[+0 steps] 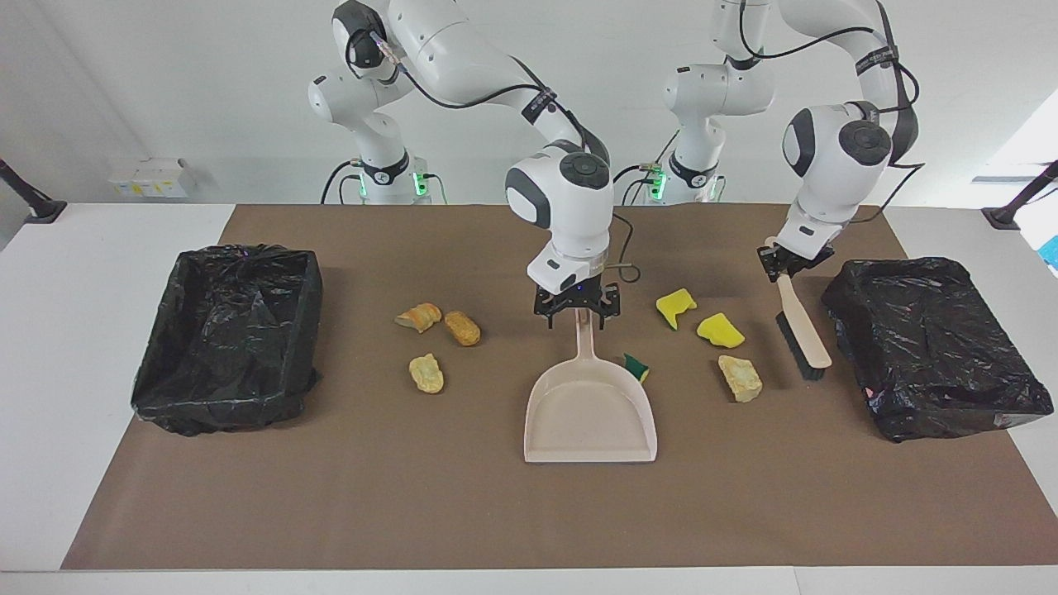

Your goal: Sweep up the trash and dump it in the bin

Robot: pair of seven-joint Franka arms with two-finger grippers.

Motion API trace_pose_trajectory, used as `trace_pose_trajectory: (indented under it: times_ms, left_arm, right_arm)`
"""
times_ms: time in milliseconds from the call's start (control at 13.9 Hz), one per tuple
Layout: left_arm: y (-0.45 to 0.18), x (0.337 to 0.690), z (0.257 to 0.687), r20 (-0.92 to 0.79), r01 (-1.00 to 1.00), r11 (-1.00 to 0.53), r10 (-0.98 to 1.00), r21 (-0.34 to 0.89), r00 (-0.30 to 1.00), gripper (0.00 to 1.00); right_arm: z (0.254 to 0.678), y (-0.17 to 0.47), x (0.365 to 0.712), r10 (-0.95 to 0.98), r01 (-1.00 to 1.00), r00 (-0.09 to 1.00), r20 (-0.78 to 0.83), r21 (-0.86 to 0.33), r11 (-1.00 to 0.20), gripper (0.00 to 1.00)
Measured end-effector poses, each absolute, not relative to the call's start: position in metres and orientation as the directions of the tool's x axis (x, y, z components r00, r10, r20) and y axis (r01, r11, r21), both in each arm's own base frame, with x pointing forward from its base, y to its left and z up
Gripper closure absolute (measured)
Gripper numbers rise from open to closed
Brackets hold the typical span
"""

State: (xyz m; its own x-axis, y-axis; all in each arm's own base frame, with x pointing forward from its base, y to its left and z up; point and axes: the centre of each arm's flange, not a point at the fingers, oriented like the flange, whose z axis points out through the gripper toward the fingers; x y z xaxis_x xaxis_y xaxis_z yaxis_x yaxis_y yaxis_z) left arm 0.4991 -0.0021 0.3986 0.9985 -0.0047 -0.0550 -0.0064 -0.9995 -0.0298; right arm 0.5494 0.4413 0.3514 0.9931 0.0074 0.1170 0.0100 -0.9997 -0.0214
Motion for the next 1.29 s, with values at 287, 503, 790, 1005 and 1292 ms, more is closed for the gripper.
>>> trace_pose_trajectory:
  times_ms: [287, 503, 790, 1005, 1292]
  left_arm:
    - [0.001, 0.507, 0.403, -0.045, -0.109, -0.994, -0.108, -0.024, 0.993, 0.74]
    - [0.010, 0.515, 0.406, -0.039, -0.208, -0.978, -0.207, -0.022, 0.978, 0.74]
    - [0.032, 0.527, 0.412, -0.009, -0.352, -0.935, -0.352, -0.030, 0.936, 0.74]
    - [0.032, 0.540, 0.417, 0.002, -0.377, -0.925, -0.378, -0.038, 0.926, 0.74]
    - [0.029, 0.547, 0.407, -0.018, -0.397, -0.917, -0.397, -0.040, 0.918, 0.74]
  right_arm:
    - [0.335, 0.437, 0.546, 0.027, 0.028, 0.993, 0.111, -0.015, -0.999, 0.29]
    - [0.335, 0.434, 0.549, 0.040, 0.042, 0.993, 0.112, -0.012, -0.999, 0.69]
    - [0.335, 0.433, 0.550, 0.039, 0.040, 0.993, 0.113, -0.012, -0.999, 0.60]
    - [0.335, 0.431, 0.551, 0.036, 0.038, 0.993, 0.115, -0.010, -0.999, 0.47]
    - [0.338, 0.425, 0.557, 0.090, 0.091, 0.988, 0.121, -0.003, -0.996, 0.51]
